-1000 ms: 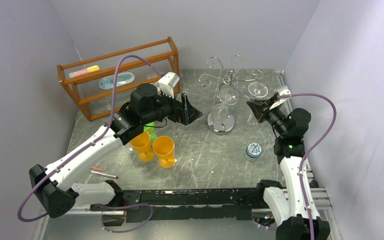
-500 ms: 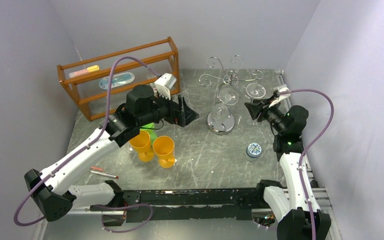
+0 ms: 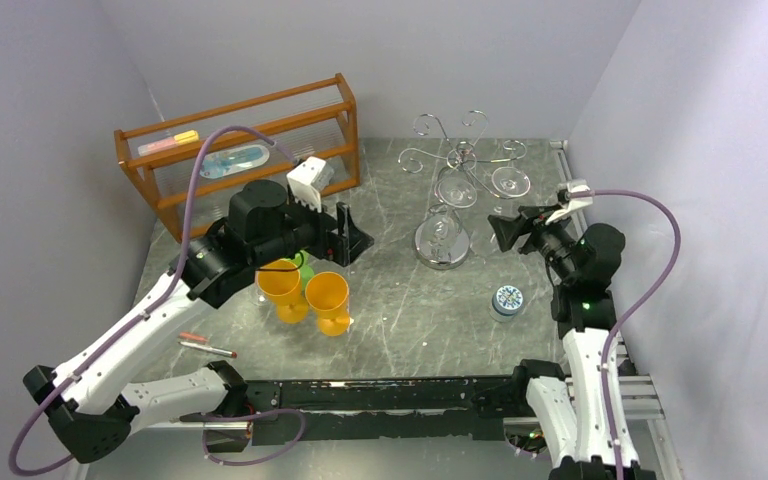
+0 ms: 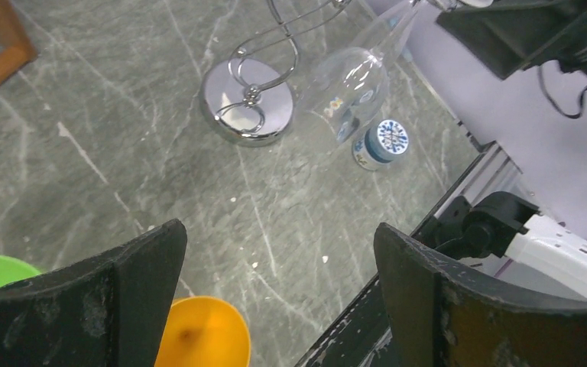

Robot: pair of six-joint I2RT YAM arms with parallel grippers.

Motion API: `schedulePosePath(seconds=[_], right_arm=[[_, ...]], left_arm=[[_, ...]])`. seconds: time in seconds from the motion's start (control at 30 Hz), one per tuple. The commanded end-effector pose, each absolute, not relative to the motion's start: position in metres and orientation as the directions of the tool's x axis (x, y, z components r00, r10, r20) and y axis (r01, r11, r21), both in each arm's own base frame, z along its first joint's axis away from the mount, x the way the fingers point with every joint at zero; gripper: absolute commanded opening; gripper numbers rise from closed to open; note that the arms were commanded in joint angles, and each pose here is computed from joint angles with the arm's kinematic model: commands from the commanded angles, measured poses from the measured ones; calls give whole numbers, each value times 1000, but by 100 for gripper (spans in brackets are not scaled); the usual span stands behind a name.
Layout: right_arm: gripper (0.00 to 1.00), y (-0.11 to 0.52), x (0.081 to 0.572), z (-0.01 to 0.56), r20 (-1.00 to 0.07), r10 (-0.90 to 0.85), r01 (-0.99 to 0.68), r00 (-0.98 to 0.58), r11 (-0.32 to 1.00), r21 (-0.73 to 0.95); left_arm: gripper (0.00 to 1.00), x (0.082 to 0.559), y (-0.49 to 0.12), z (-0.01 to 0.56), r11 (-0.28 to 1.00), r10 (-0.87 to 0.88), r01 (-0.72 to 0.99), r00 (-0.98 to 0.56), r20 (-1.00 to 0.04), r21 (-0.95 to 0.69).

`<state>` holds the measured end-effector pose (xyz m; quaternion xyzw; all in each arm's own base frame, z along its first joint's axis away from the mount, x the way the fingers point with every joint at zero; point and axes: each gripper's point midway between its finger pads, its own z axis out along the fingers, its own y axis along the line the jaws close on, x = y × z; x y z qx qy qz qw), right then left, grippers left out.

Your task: Place the wine glass upside down on the wine glass rack

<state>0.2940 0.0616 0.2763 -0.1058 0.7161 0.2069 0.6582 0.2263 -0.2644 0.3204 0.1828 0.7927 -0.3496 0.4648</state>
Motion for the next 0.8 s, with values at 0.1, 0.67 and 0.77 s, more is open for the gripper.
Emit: schedulePosePath(seconds=[0.1, 0.67, 0.77], right_arm=[[76, 41, 273, 304, -983, 145, -269, -110, 948, 170], [76, 29, 239, 374, -982, 135, -176, -131, 972, 157], [76, 30, 234, 383, -980, 132, -177, -152, 971, 158]], left_arm=[[93, 212, -239, 296, 714, 119, 649, -483, -868, -263], [70, 175, -226, 178, 667, 447, 709, -628, -636, -231], [69, 176, -226, 170, 676, 457, 701, -640, -617, -226]])
